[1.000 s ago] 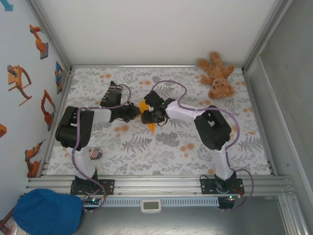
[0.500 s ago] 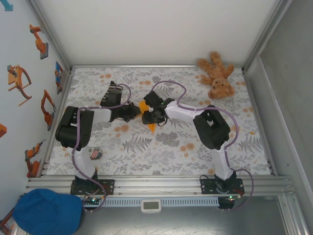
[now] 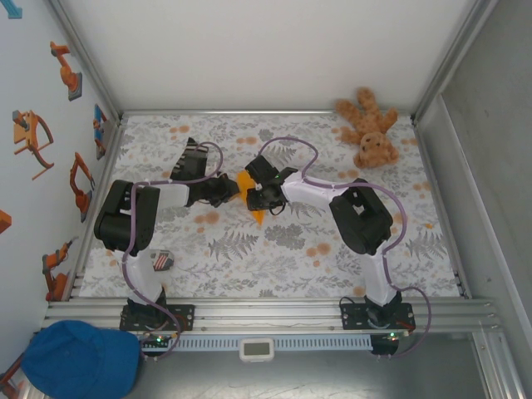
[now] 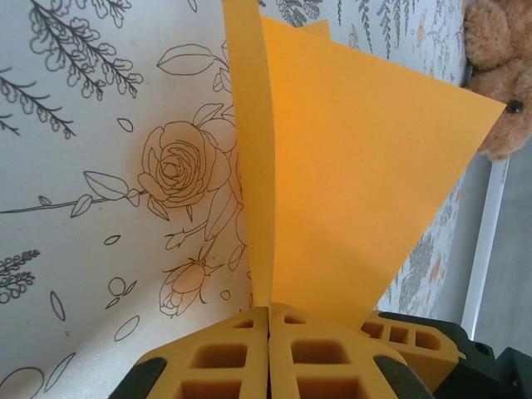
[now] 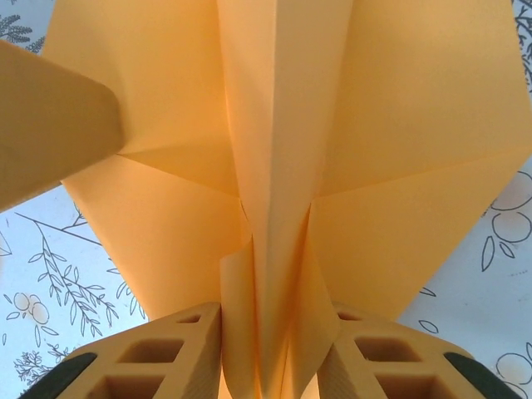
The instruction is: Fold a paper plane with a square sheet of paper (pick it up from the middle)
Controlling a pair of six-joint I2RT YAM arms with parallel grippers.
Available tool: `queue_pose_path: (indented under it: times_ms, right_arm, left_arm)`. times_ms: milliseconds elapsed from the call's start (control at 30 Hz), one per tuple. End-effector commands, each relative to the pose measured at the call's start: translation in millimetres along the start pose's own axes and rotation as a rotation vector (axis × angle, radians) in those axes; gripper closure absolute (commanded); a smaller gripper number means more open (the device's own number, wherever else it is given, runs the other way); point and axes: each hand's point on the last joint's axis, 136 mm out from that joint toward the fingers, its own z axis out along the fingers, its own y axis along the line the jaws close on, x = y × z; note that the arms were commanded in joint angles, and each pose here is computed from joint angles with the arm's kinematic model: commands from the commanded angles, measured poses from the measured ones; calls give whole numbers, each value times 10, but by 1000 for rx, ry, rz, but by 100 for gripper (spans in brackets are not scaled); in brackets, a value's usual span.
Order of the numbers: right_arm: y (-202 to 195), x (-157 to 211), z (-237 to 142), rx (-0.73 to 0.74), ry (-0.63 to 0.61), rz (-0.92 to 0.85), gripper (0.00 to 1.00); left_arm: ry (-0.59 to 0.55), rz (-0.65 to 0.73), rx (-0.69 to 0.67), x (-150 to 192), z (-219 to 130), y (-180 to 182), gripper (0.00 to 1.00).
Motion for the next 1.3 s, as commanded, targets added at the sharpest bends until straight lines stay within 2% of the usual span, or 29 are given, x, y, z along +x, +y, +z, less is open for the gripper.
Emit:
queue_pose_path:
  times_ms: [0, 300, 633, 833, 1033, 1267]
  right_arm:
    - [-7, -44, -127, 7, -20, -28, 67]
    - [-27, 6, -88, 29, 4, -67, 67]
    - [40, 130, -121, -2, 20, -142, 73]
    - [3, 42, -154, 31, -15, -142, 76]
    - [33, -100, -144, 40, -46, -112, 83]
    - [34, -118, -93, 43, -37, -93, 84]
  left_arm:
    - [12, 40, 20, -10, -15, -114, 93]
    - [15, 36, 19, -14, -7, -119, 93]
    - [15, 37, 21, -26, 1, -127, 93]
    - [19, 34, 20, -11, 3, -120, 93]
    - [22, 33, 20, -2, 9, -109, 93]
    - [25, 33, 22, 10, 13, -111, 93]
